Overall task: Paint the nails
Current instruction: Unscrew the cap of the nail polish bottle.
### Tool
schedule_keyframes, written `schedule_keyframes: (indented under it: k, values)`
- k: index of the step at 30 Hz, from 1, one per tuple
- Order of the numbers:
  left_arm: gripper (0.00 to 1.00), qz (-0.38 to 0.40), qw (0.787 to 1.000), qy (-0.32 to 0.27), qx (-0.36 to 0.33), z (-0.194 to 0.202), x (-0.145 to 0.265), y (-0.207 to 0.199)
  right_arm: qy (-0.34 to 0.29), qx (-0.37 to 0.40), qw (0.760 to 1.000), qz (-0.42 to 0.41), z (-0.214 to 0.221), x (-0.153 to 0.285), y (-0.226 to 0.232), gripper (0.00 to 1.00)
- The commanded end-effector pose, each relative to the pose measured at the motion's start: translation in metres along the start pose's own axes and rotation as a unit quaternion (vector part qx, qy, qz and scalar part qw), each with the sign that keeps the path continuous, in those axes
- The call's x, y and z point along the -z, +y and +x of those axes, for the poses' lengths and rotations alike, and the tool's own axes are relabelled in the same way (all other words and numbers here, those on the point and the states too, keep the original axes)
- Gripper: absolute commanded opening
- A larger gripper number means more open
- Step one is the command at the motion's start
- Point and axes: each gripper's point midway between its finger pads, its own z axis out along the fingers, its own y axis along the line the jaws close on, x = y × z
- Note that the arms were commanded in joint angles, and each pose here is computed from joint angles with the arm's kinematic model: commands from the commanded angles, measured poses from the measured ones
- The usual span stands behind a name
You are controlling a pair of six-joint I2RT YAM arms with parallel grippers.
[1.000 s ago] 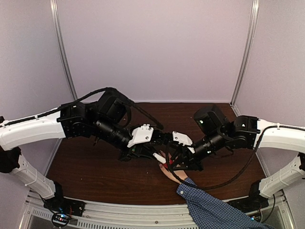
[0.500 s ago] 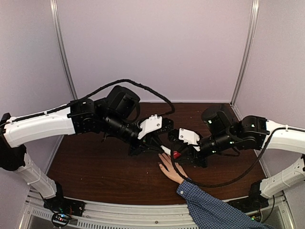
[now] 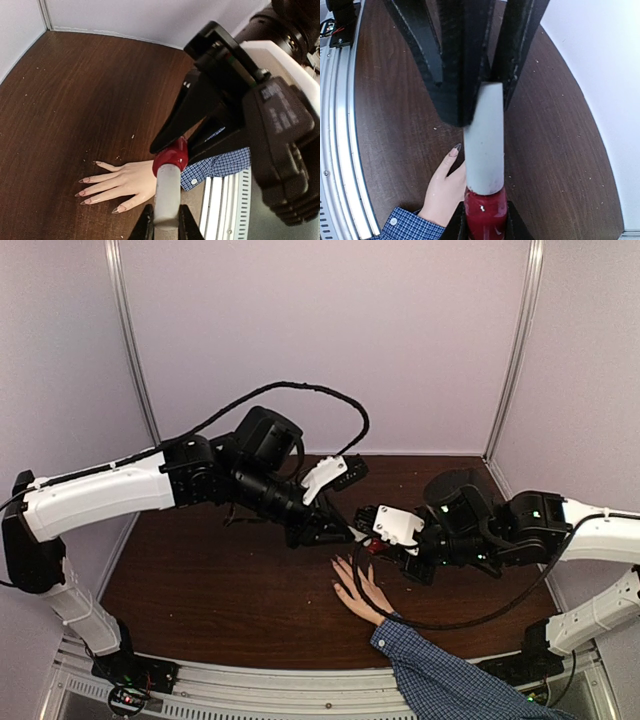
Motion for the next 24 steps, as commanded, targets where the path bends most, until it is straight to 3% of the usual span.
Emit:
schedule_keyframes:
  k: [1,13,24]
  values:
    - [0.00,-0.012,0.996,-0.031,0.080,-0.017,-0.004,0.018,-0.054,-0.008,0.995,0.089,-0.030,0.011,-0.028,0.00]
    - [0.00,-0.039,0.980,-0.048,0.187,-0.019,-0.009,0.038,-0.017,0.032,0.980,0.196,-0.027,0.009,-0.042,0.00]
    - [0.00,-0.038,0.945,-0.054,0.322,-0.011,-0.019,0.055,0.004,0.061,0.969,0.239,-0.024,0.004,-0.043,0.00]
